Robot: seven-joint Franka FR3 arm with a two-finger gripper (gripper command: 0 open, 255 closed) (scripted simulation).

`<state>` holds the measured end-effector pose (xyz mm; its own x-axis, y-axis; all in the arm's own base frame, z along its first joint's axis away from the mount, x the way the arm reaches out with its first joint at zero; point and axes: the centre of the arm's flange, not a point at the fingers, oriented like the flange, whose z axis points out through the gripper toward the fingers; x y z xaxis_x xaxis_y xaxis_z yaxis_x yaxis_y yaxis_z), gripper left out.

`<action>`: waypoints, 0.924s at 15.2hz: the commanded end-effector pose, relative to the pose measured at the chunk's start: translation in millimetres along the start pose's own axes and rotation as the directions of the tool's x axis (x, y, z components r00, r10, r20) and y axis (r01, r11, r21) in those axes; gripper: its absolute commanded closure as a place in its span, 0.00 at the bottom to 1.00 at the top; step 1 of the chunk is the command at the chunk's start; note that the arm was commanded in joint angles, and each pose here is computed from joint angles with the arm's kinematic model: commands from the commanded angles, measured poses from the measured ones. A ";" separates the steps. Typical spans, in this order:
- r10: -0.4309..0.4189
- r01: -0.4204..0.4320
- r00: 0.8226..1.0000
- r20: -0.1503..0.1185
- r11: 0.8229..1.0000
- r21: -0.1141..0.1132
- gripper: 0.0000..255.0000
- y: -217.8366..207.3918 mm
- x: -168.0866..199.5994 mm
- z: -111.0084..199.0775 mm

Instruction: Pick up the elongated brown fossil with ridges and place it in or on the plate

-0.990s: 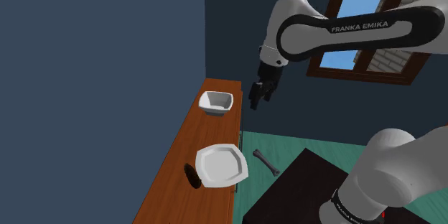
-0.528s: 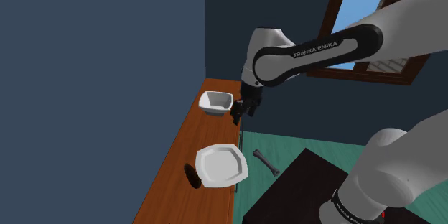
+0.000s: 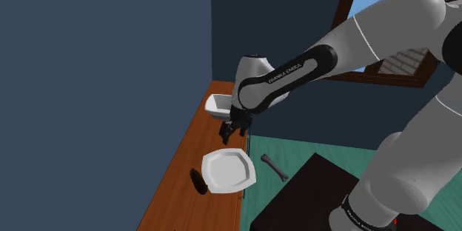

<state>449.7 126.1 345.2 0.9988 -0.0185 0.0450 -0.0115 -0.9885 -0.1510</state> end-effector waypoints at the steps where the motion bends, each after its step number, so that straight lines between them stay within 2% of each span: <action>1: 0.015 -0.015 1.000 0.001 1.000 0.010 0.00 -4.9 10.2 25.4; 14: 0.103 -0.104 0.995 0.017 0.992 0.071 0.00 -46.8 75.7 176.3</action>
<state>531.4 191.3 193.6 0.9938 -0.1103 0.0152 -0.1043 -0.9699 -0.2199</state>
